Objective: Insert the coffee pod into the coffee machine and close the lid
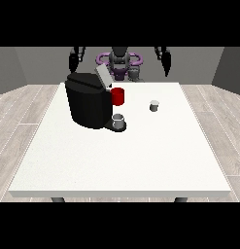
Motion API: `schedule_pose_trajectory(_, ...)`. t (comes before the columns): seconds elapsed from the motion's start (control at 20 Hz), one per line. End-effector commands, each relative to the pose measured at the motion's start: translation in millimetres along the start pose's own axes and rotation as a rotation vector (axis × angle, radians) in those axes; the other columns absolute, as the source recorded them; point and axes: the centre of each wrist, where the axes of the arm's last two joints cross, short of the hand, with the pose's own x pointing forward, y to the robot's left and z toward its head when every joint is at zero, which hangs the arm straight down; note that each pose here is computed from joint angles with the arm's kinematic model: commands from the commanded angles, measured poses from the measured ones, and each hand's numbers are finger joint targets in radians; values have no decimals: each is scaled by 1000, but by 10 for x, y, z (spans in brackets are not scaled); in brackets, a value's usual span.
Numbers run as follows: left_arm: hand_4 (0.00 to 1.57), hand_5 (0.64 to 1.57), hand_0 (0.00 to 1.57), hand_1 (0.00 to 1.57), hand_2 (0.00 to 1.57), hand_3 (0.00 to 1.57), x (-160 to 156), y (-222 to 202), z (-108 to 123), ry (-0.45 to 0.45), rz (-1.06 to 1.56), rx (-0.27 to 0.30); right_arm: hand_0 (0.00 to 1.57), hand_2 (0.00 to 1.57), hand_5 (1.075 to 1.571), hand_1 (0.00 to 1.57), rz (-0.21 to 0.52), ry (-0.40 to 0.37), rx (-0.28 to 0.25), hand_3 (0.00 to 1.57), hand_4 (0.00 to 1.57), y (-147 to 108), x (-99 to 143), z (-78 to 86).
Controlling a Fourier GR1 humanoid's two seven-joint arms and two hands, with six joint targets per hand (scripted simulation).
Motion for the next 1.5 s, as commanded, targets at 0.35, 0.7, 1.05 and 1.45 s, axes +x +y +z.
schedule_pose_trajectory(0.35,320,1571,0,0,0,0,19,23,-33,-184,-111,-72,0,0,1571,0,-131,-47,-138,0,109,171,-94,-1)
schedule_pose_trajectory(0.7,0,1571,0,0,0,0,393,509,-526,-96,-217,-13,0,0,1571,0,-135,-100,-64,0,217,424,99,-22)
schedule_pose_trajectory(1.05,0,1571,0,0,0,0,346,881,-769,-28,-262,-30,0,0,1571,0,-152,-139,-34,0,186,365,92,-90)
schedule_pose_trajectory(1.45,0,1571,0,0,0,0,160,990,-953,49,-318,15,0,0,1571,0,-163,-168,6,0,259,273,221,-196)
